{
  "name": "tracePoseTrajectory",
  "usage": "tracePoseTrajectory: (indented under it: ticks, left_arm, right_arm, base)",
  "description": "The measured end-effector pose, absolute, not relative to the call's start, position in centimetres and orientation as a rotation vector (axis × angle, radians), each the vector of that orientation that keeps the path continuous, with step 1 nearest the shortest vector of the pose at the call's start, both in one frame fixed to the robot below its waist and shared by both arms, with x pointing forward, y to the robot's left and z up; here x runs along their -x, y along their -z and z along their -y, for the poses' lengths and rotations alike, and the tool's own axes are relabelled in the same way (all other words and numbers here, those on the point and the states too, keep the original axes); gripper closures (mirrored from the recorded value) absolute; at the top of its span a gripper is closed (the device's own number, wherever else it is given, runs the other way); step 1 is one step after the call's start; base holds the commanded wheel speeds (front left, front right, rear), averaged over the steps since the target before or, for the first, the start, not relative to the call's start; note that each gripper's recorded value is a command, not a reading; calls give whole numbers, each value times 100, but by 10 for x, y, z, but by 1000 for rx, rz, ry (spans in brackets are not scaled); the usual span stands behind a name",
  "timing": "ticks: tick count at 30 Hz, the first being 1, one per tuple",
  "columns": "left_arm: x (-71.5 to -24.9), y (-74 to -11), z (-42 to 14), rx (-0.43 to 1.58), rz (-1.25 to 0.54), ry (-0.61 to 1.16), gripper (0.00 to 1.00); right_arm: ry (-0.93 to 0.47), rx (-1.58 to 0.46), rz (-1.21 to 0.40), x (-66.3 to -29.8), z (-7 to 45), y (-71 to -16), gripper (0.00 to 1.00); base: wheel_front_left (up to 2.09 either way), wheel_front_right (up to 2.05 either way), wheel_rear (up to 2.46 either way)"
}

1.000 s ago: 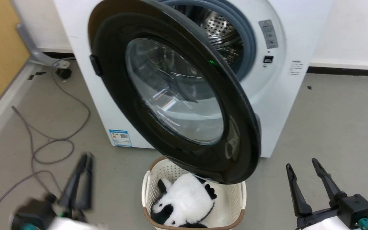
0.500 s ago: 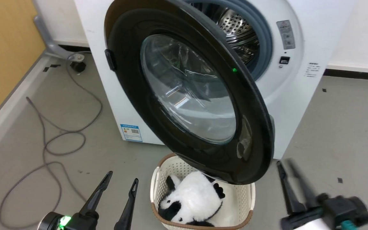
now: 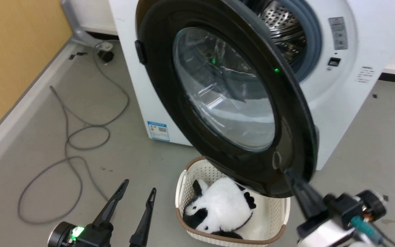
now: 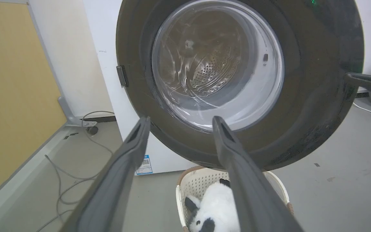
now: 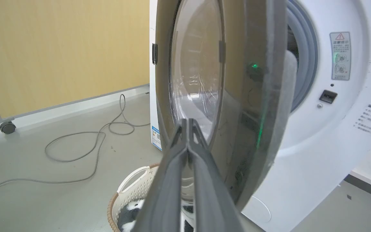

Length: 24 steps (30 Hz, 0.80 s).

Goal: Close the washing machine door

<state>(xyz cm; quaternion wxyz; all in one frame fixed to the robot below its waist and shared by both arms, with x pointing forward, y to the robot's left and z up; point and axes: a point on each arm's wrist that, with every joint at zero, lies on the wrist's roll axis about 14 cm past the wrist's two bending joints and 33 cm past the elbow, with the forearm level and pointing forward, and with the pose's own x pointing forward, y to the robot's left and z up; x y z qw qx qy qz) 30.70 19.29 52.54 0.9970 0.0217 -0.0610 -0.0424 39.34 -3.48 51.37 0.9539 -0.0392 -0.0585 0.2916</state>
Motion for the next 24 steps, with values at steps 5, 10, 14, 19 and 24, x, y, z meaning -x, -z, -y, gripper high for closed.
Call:
tracePoseTrajectory:
  ticks: [5,10,14,19,24]
  left_arm:
    - [-309,-522,-193,-33,109,79,0]
    - [-318,-520,-194,-35,98,73,0]
    - [-326,-516,-196,-31,79,67,0]
    - [-342,-509,-195,-24,58,65,0]
    - [-356,-499,-190,-18,27,73,0]
  right_arm:
    - [-546,87,120,-421,45,-514,100]
    - [-514,100,104,-450,53,-511,100]
    - [-495,126,109,-479,61,-514,100]
    - [-480,168,104,-519,72,-515,100]
    - [-463,205,102,-559,81,-514,100]
  base:
    - [0,0,0]
    - [0,0,0]
    - [0,0,0]
    - [0,0,0]
    - [0,0,0]
